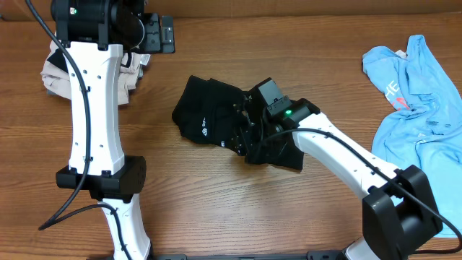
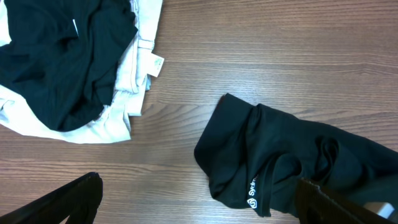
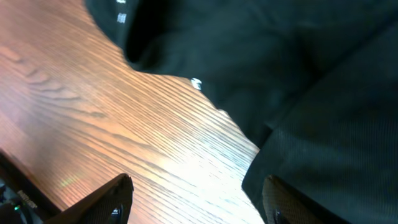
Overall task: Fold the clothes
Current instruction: 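Fold the strip's right end leftward over the middle with the right gripper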
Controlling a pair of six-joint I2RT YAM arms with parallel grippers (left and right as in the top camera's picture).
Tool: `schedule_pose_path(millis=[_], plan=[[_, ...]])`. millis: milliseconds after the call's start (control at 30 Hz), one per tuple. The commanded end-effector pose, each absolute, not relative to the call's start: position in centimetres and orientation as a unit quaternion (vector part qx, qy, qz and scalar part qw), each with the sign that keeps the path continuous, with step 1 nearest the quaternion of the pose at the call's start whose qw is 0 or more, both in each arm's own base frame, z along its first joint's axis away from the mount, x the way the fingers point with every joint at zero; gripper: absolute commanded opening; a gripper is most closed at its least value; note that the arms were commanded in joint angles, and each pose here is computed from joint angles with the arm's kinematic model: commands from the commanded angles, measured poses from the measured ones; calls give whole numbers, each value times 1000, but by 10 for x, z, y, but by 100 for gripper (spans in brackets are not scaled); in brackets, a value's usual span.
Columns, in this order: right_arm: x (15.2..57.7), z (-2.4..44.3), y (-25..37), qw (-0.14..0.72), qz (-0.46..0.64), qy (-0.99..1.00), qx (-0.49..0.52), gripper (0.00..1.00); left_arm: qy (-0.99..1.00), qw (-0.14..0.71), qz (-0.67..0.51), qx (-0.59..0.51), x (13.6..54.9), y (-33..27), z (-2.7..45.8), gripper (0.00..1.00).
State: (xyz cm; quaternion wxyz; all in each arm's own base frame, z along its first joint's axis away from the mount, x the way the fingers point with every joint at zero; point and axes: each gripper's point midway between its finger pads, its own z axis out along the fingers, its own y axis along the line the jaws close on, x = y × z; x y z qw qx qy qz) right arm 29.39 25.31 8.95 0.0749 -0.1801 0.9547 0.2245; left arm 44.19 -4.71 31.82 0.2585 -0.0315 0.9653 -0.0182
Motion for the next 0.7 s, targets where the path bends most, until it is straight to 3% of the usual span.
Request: schedule_pose_path(millis=[0,200,367,567,667], plan=[[324,111,230,110,206,963,-138,70,964,264,-7,-22,439,-44,323,100],[363,130,189,149,192,967,-80,70,964,264,-7,-22,439,-44,323,100],[387,129,175,177,195,963,-60,64,964,264,-8,-23,439,-44,323,100],[400,98,195,171,197,963,-75,62,964,264,-8,-23,439,-44,323,100],[403,80,201,159,196,965,-71,55,964,264,-7,-22,439,-44,323,100]])
